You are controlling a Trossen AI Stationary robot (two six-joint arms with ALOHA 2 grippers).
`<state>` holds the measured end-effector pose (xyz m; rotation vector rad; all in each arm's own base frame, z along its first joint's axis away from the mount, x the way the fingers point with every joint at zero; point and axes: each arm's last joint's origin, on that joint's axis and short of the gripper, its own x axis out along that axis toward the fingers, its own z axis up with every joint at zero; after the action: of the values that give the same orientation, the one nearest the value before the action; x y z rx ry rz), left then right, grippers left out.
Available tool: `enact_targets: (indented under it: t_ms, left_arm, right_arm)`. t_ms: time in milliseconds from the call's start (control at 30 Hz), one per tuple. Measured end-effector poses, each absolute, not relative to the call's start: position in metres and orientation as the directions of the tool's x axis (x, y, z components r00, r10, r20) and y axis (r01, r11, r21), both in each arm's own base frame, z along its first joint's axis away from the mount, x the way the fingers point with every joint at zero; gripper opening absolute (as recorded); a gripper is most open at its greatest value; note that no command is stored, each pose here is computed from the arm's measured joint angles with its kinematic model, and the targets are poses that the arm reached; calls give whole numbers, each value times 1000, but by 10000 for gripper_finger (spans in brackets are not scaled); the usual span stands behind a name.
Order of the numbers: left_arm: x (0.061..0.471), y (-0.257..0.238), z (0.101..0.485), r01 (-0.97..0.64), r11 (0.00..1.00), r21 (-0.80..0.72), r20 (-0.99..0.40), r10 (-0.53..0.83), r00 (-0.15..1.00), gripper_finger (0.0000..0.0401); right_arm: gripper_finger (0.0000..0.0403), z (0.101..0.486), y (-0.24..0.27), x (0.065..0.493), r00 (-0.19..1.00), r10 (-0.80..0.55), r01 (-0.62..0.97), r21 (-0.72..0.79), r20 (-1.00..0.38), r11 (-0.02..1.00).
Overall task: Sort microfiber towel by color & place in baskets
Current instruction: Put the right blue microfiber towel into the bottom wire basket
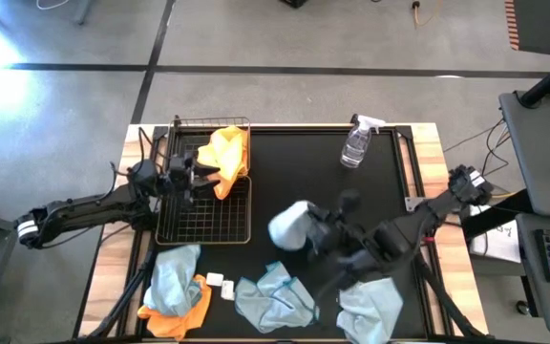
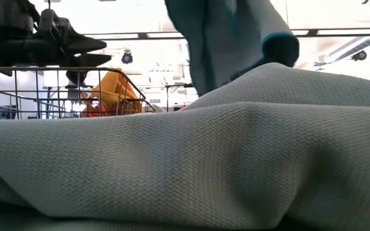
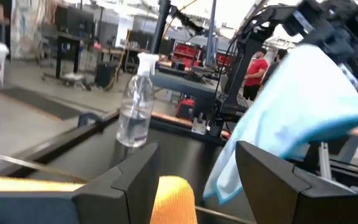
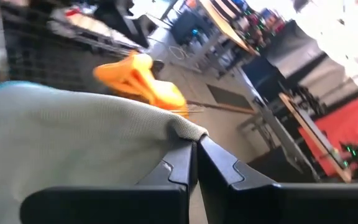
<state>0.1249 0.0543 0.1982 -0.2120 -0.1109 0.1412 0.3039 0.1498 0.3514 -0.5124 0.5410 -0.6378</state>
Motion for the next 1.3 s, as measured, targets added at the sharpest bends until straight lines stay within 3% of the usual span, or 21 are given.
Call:
enact_targets:
  t_ms: [333,633,1033,1300]
  left_arm:
    - [126,52,214,-66,990,-124,142,83,986,194]
    - [126,51,220,-19,999,-45,136,25,990,194]
    - [127,52,211,-37,999,-26,54,39,998,194]
    - [127,55,211,-150,989,-14,59,150,987,194]
  right_arm:
    - [13,401,99,336,686,-679,584,-359,-263,729]
    - [13,420,72,365,862,-469,461,-88,-192,883]
    - [13,418,54,409,862,-503,506,-104,59,856]
    - [13,406,60,440,919,-388,393,-126,66,911]
